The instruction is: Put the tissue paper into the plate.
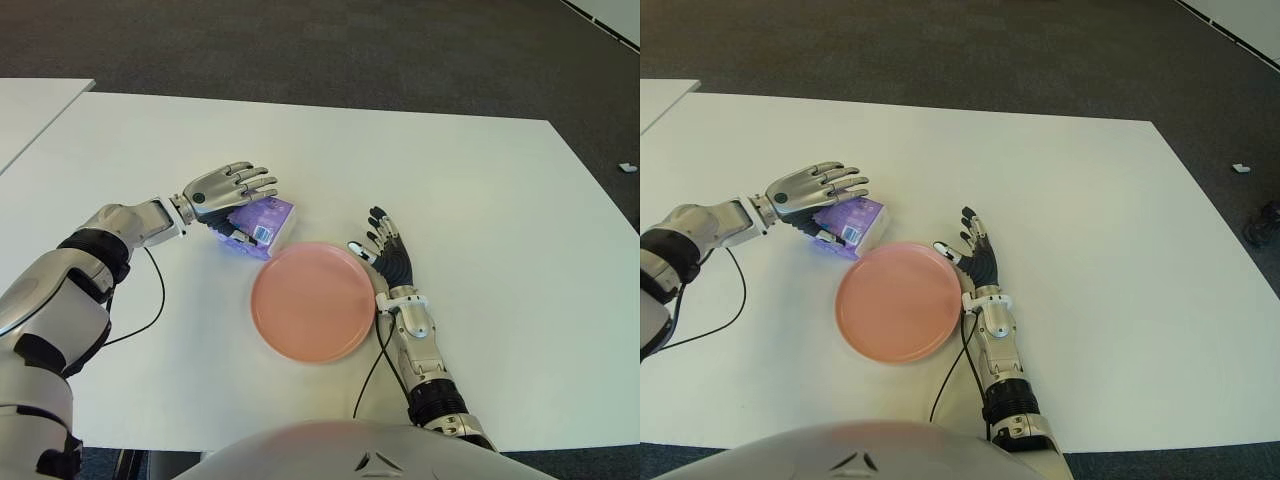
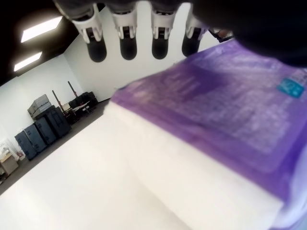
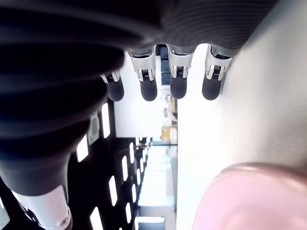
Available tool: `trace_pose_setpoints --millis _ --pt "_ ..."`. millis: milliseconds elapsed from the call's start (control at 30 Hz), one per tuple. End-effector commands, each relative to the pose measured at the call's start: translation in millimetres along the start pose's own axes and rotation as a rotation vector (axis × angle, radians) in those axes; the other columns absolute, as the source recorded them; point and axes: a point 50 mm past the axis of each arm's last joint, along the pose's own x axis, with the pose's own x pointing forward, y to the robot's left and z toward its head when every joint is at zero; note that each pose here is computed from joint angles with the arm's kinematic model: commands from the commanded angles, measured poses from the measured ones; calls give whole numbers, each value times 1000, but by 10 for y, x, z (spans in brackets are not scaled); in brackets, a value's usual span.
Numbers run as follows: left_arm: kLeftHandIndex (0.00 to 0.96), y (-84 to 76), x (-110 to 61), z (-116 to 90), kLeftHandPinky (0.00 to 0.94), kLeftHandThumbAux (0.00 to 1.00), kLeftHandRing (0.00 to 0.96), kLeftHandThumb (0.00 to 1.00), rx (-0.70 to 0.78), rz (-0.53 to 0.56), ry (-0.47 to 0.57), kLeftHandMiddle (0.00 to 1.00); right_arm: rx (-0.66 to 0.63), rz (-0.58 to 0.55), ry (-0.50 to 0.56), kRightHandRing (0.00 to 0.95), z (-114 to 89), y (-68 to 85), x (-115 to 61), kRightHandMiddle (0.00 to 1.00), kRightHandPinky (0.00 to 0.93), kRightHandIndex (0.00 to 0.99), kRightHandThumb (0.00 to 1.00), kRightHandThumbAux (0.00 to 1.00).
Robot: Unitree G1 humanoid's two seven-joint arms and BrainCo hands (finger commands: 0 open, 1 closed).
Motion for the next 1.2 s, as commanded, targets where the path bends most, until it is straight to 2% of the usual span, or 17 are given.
trace_pose_setpoints --millis 33,333,533,900,1200 --pt "0 -169 -18 157 0 165 0 314 -33 -141 -70 0 14 -33 187 21 -344 -75 -278 18 44 0 57 738" --pt "0 -202 -53 136 0 162 0 347 -66 -286 -102 0 8 -31 189 20 -336 -83 -290 19 46 0 48 742" --pt "0 -183 -75 105 0 154 0 360 -112 -343 -98 0 12 -28 194 20 -336 -84 -292 19 44 0 41 747" --pt "0 -148 -136 57 0 128 0 367 -164 -361 -70 0 14 -14 197 25 -331 -83 -295 23 51 0 37 737" --pt "0 4 -200 -50 0 123 0 339 -178 -323 -48 0 20 -5 200 29 -330 -79 -295 26 50 0 41 725"
